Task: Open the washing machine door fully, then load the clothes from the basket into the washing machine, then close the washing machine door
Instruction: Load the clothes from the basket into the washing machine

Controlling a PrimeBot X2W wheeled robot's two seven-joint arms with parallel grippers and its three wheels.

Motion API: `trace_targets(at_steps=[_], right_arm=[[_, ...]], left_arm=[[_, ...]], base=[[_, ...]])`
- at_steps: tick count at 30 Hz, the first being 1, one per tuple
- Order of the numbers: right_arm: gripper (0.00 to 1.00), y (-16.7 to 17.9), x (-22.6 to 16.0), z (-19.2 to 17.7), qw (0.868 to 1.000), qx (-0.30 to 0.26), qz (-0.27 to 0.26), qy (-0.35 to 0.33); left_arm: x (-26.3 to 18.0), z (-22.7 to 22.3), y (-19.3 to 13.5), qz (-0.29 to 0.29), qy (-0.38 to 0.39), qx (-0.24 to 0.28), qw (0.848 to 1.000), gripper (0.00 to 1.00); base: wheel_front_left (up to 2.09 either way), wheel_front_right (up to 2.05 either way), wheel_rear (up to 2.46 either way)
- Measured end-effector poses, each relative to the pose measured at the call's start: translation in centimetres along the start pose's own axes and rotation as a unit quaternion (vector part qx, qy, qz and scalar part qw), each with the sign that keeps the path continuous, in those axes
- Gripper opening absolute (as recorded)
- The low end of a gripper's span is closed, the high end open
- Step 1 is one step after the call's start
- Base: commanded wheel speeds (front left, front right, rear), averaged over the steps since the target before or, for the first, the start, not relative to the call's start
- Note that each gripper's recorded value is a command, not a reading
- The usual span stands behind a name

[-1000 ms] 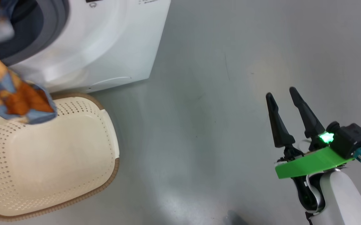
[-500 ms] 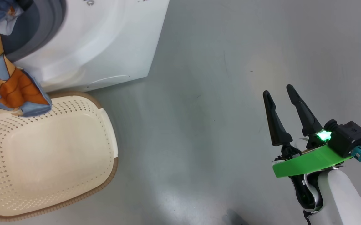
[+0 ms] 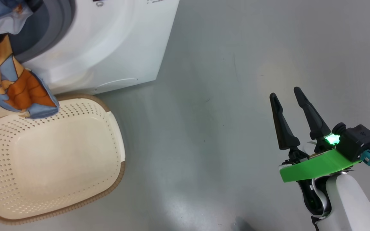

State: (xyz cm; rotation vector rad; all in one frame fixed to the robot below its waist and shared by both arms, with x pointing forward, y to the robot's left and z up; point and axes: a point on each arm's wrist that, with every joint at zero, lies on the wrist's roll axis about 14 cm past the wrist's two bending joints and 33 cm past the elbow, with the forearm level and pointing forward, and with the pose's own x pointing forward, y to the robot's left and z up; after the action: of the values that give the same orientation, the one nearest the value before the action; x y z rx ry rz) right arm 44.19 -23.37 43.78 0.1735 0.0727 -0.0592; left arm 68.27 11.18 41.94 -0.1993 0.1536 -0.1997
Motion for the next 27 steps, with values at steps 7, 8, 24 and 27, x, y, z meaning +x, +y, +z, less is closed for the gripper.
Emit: trace_targets(at_steps=[7,8,24,27], right_arm=[[1.00,0.1,0.1,0.1,1.000,0.000,0.003,-0.001],[1.00,0.1,0.1,0.1,1.000,-0.001,0.003,-0.001],[1.00,0.9,1.1,-0.4,1.000,0.005,0.015,-0.002],[1.00,0.8,1.3,-0.5,1.000,0.005,0.014,-0.002]], left_arm=[[-0.2,0.5,-0.1,0.000,-0.009,-0.014,1.000,1.00],[-0.2,0.7,-0.2,-0.001,-0.012,-0.015,1.000,1.00],[-5.0,-1.9,1.3,0.017,-0.033,-0.062,0.997,1.00],[-6.3,-2.6,1.9,0.025,-0.033,-0.062,0.997,1.00]], base=[[0.00,0.00,0.00],[0.00,0.00,0.00],[0.00,0.00,0.00],[0.00,0.00,0.00]])
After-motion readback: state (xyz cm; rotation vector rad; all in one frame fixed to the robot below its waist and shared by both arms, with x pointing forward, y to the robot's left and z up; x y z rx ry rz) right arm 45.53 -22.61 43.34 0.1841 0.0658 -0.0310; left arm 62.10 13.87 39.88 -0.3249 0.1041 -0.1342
